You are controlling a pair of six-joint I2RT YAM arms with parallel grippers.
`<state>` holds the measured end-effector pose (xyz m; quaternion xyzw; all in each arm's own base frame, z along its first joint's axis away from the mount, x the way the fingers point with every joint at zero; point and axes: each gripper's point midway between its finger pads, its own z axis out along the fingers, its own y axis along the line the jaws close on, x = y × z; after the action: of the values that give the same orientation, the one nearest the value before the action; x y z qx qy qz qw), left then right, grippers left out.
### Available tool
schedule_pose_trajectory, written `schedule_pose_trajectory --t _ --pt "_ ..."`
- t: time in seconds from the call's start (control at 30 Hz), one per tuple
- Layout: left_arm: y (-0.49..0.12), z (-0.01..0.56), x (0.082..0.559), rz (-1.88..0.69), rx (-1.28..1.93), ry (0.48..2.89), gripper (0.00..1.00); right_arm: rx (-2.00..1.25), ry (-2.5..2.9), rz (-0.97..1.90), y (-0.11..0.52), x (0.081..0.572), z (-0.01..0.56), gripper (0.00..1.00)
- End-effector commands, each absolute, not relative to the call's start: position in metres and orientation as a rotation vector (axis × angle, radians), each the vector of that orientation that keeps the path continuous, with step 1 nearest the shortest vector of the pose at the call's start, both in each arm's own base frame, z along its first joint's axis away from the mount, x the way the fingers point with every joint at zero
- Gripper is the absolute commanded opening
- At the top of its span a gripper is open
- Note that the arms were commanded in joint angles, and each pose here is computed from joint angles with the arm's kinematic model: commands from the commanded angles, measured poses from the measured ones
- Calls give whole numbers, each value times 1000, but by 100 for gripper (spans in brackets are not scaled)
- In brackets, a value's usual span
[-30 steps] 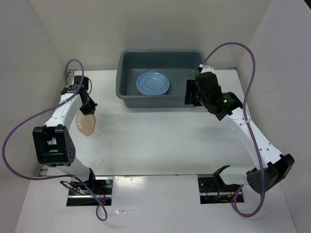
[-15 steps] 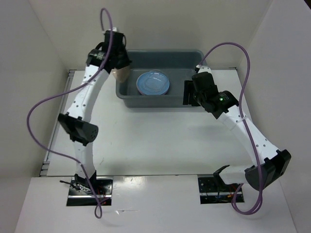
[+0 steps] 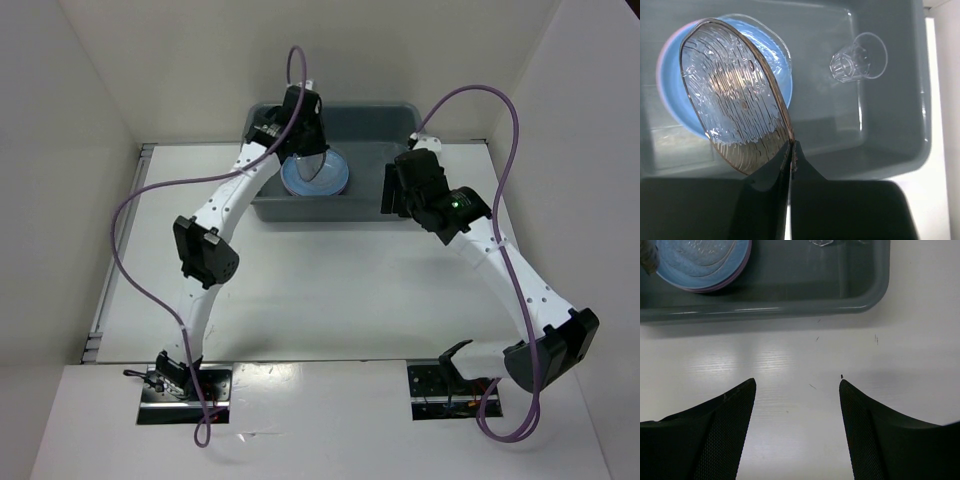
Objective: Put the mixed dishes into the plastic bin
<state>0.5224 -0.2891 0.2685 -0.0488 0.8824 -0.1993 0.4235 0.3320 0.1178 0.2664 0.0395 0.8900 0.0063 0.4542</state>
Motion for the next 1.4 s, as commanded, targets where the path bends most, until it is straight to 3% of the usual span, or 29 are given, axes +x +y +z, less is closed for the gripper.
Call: schedule_pose_trajectory --t 0.0,0.2,0.53,0.67,0.7,0.73,0.8,0.83,0.93,1.07,1.1,1.13,1.17,1.23,1.27,1.3,1.37 --pt "-297 256 544 -485 -120 2157 0 137 2170 -6 110 325 277 73" --pt "-292 206 561 -382 -158 2192 0 155 2210 -2 109 316 272 73" --pt "-308 190 589 -421 -175 2128 0 156 2262 29 114 311 262 73" --pt "-330 197 596 -561 -151 2086 12 148 2278 32 119 316 259 73" --pt "-335 204 596 -598 -150 2073 37 148 2278 32 119 316 259 73" --pt "-340 206 595 -629 -133 2067 48 141 2292 37 122 317 255 73" --pt "-350 225 592 -714 -117 2033 57 133 2306 45 125 317 252 73" --pt "-350 239 591 -725 -115 2007 75 131 2314 40 125 318 249 73" --pt "-344 297 586 -756 -105 1891 96 119 2330 57 129 317 242 73" --pt "-317 396 558 -742 -108 1726 100 123 2313 69 128 316 246 73" --pt "-312 409 549 -747 -108 1711 100 125 2307 74 127 313 248 73" --pt "-305 387 546 -705 -126 1766 100 130 2284 90 127 313 254 73" --pt "-290 435 522 -730 -137 1667 100 133 2269 100 127 313 255 73" --pt "-267 434 504 -698 -172 1651 100 151 2204 130 121 307 273 74" --pt "-243 470 477 -704 -226 1558 100 153 2196 135 119 304 275 76" --pt "-230 422 475 -640 -265 1649 100 185 2127 170 116 301 294 76" --pt "-197 424 449 -593 -324 1641 100 192 2094 192 112 294 298 78"
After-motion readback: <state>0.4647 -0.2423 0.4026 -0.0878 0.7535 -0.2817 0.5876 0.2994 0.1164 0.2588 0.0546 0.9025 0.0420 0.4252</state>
